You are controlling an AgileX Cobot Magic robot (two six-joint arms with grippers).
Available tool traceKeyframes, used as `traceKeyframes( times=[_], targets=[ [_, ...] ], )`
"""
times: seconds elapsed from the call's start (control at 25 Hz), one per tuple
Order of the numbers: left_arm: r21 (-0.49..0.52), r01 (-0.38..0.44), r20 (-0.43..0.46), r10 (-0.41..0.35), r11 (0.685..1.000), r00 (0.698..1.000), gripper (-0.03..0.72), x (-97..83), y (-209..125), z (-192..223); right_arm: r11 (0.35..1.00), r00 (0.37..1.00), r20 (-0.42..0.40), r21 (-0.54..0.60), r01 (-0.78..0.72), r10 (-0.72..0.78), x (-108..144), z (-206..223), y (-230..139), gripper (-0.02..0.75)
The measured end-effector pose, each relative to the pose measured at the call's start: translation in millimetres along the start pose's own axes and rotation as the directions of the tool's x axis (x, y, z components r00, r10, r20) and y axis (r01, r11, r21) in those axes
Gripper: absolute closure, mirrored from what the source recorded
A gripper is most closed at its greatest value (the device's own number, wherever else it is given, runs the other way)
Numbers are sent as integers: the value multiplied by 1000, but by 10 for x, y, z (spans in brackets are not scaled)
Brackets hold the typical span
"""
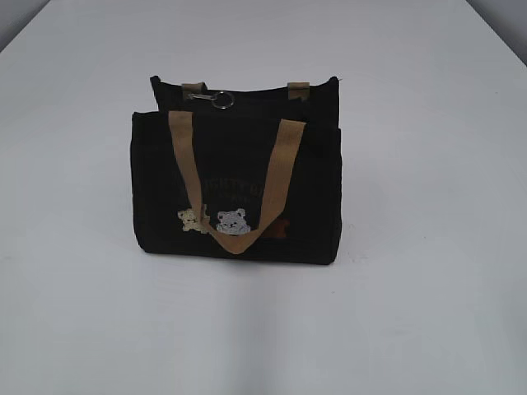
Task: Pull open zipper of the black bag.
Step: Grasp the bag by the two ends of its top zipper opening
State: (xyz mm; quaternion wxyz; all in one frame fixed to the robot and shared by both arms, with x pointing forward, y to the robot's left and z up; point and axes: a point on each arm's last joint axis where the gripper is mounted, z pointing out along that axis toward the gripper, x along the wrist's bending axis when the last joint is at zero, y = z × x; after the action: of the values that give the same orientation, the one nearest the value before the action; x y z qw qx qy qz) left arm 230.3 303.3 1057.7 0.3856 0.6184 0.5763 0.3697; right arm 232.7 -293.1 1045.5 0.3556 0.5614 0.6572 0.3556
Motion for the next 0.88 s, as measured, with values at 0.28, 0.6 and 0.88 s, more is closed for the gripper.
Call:
traceKeyframes(
  times=[0.28, 0.6, 0.88],
  targets=[
    [0, 0, 0, 0, 1000, 1000, 452, 0, 0, 0, 1000, 1000, 0, 0, 0, 0, 0, 0, 0, 328],
    [-8, 48, 101, -47, 999, 994, 452, -92, 104, 31, 1000, 1000, 0, 0, 0, 0, 0, 0, 0, 329],
    [-144, 20, 325, 29, 989, 945, 428, -305, 781, 729, 1000, 1000, 0, 0, 0, 0, 0, 0, 0, 329]
  ],
)
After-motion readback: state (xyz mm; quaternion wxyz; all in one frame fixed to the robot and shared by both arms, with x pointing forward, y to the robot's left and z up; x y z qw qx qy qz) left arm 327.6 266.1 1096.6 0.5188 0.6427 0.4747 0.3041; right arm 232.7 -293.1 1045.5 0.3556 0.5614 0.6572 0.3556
